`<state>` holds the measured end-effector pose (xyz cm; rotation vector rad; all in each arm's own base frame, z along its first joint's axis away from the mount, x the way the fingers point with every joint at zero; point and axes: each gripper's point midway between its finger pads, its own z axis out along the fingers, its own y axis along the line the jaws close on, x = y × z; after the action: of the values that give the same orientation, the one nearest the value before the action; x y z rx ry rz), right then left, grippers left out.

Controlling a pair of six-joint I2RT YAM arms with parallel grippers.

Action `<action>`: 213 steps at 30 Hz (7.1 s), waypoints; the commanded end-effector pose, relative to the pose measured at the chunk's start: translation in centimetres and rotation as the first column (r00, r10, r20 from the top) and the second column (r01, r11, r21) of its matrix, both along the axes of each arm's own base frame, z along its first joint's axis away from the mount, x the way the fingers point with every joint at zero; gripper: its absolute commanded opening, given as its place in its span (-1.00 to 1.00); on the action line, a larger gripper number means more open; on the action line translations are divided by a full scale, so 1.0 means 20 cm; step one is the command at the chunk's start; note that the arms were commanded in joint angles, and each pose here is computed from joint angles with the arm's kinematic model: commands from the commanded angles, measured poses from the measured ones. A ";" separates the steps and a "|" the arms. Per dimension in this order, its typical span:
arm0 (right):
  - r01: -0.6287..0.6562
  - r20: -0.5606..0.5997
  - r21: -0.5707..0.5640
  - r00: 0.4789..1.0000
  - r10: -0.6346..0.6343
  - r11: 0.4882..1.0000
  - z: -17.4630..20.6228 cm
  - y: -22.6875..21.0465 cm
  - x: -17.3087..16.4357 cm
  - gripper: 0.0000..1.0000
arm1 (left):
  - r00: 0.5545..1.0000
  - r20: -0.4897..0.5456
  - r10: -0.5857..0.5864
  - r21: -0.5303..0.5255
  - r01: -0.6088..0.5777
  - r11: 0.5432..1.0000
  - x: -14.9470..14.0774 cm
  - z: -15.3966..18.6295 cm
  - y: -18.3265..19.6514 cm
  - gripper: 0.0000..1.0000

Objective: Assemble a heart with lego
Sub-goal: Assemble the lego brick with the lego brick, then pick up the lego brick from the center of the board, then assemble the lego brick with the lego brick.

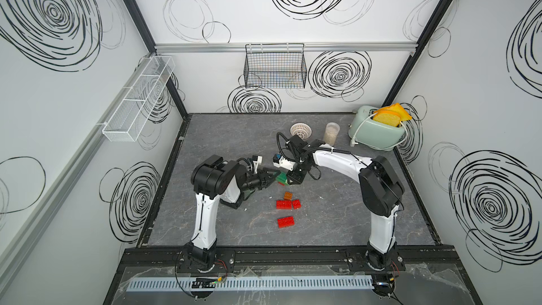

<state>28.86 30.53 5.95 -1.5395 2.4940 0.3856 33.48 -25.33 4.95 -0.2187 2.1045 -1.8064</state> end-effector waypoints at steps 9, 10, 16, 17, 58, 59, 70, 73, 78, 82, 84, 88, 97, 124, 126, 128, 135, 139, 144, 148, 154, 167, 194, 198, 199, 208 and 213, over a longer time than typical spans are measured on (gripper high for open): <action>0.019 0.209 0.349 0.973 -0.098 0.937 0.40 0.03 0.09 0.33 | 0.997 0.066 -0.050 -0.024 0.052 0.998 -0.04 0.07 -0.01 -0.43; 0.021 0.211 0.354 0.972 -0.102 0.935 0.42 0.02 0.07 0.35 | 0.997 0.066 -0.043 -0.023 0.045 0.999 -0.04 0.07 0.00 -0.42; -0.040 0.219 0.290 0.975 -0.025 0.956 0.34 0.01 -0.18 0.40 | 0.998 0.054 0.010 -0.028 -0.009 1.000 0.00 0.07 0.05 -0.42; -0.067 0.222 0.282 0.975 0.003 0.957 0.32 0.02 -0.24 0.40 | 0.999 0.048 0.019 -0.028 -0.018 0.999 0.00 0.07 0.06 -0.42; -0.294 0.163 0.034 0.945 0.285 0.955 -0.18 0.09 -0.51 -0.03 | 0.994 0.023 0.106 -0.059 -0.104 0.993 0.05 0.06 0.20 -0.44; -0.290 0.163 0.031 0.946 0.281 0.956 -0.19 0.08 -0.51 -0.04 | 0.994 0.022 0.103 -0.061 -0.101 0.993 0.05 0.06 0.20 -0.44; -0.286 0.173 0.023 0.945 0.278 0.958 -0.18 0.09 -0.49 -0.40 | 0.997 0.029 0.077 -0.075 -0.075 0.994 0.02 0.09 0.14 -0.28; -0.285 0.187 0.046 0.944 0.272 0.957 -0.11 0.10 -0.48 -0.47 | 0.997 0.032 0.077 -0.084 -0.074 0.994 0.02 0.10 0.14 -0.20; -0.279 0.212 0.107 0.944 0.253 0.954 0.05 0.11 -0.45 -0.53 | 0.996 0.037 0.085 -0.102 -0.081 0.992 0.01 0.13 0.15 0.08; -0.256 0.236 0.151 0.947 0.217 0.955 0.20 0.10 -0.38 -0.53 | 0.995 0.053 0.083 -0.120 -0.077 0.990 0.01 0.16 0.15 0.34; -0.237 0.255 0.169 0.948 0.190 0.957 0.27 0.10 -0.33 -0.53 | 0.995 0.056 0.088 -0.121 -0.081 0.989 0.01 0.17 0.15 0.43; -0.191 0.280 0.172 0.950 0.137 0.967 0.34 0.08 -0.18 -0.53 | 0.993 0.059 0.100 -0.126 -0.092 0.988 0.02 0.19 0.16 0.63; -0.108 0.235 0.146 0.969 0.072 0.983 0.32 0.12 0.10 -0.52 | 0.986 0.032 0.163 -0.120 -0.159 0.980 0.05 0.17 0.24 0.95; -0.113 0.083 0.104 0.991 0.104 0.988 0.22 0.43 0.15 -0.48 | 0.977 0.017 0.211 -0.112 -0.208 0.972 0.08 0.14 0.32 0.94; -0.115 0.073 0.110 0.992 0.107 0.987 0.22 0.45 0.14 -0.47 | 0.978 0.016 0.206 -0.112 -0.203 0.973 0.07 0.14 0.31 0.94; -0.107 0.068 0.108 0.993 0.100 0.988 0.21 0.46 0.14 -0.47 | 0.979 0.016 0.204 -0.113 -0.201 0.973 0.06 0.15 0.31 0.94; -0.077 0.043 0.126 0.996 0.072 0.989 0.21 0.48 0.13 -0.48 | 0.983 0.018 0.181 -0.116 -0.178 0.977 0.04 0.16 0.27 0.94; -0.070 0.042 0.117 0.997 0.065 0.991 0.19 0.48 0.12 -0.48 | 0.985 0.024 0.168 -0.118 -0.165 0.979 0.02 0.17 0.24 0.94; -0.037 0.051 0.112 0.998 0.031 0.993 0.18 0.47 0.15 -0.48 | 0.986 0.022 0.163 -0.120 -0.159 0.980 0.01 0.18 0.23 0.94; -0.031 0.045 0.115 0.999 0.027 0.993 0.18 0.47 0.15 -0.48 | 0.988 0.023 0.155 -0.121 -0.151 0.981 -0.01 0.19 0.22 0.94; -0.045 0.050 0.111 0.998 0.039 0.993 0.16 0.47 0.14 -0.47 | 0.983 0.017 0.181 -0.119 -0.178 0.977 0.01 0.18 0.26 0.94; -0.063 0.044 0.107 0.997 0.059 0.992 0.11 0.50 0.16 -0.48 | 0.982 0.015 0.187 -0.116 -0.184 0.976 0.02 0.17 0.28 0.96; -0.082 0.073 0.139 0.995 0.072 0.987 0.17 0.57 0.17 -0.48 | 0.980 -0.003 0.198 -0.114 -0.197 0.974 0.03 0.15 0.29 0.88; -0.083 0.071 0.136 0.995 0.074 0.987 0.17 0.58 0.17 -0.48 | 0.980 -0.006 0.199 -0.115 -0.198 0.973 0.03 0.15 0.29 0.90; -0.084 0.068 0.136 0.995 0.075 0.987 0.17 0.58 0.17 -0.48 | 0.980 -0.004 0.198 -0.115 -0.197 0.974 0.03 0.15 0.29 0.89; -0.097 0.054 0.127 0.994 0.090 0.987 0.13 0.59 0.16 -0.47 | 0.980 -0.005 0.197 -0.113 -0.197 0.974 0.03 0.14 0.30 0.68; -0.102 0.055 0.119 0.994 0.096 0.988 0.11 0.59 0.16 -0.47 | 0.980 -0.004 0.197 -0.113 -0.196 0.974 0.03 0.14 0.30 0.58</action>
<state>32.12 41.24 8.32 -1.5797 2.3546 0.4772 34.88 -18.90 5.27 -0.6223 2.0108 -1.7672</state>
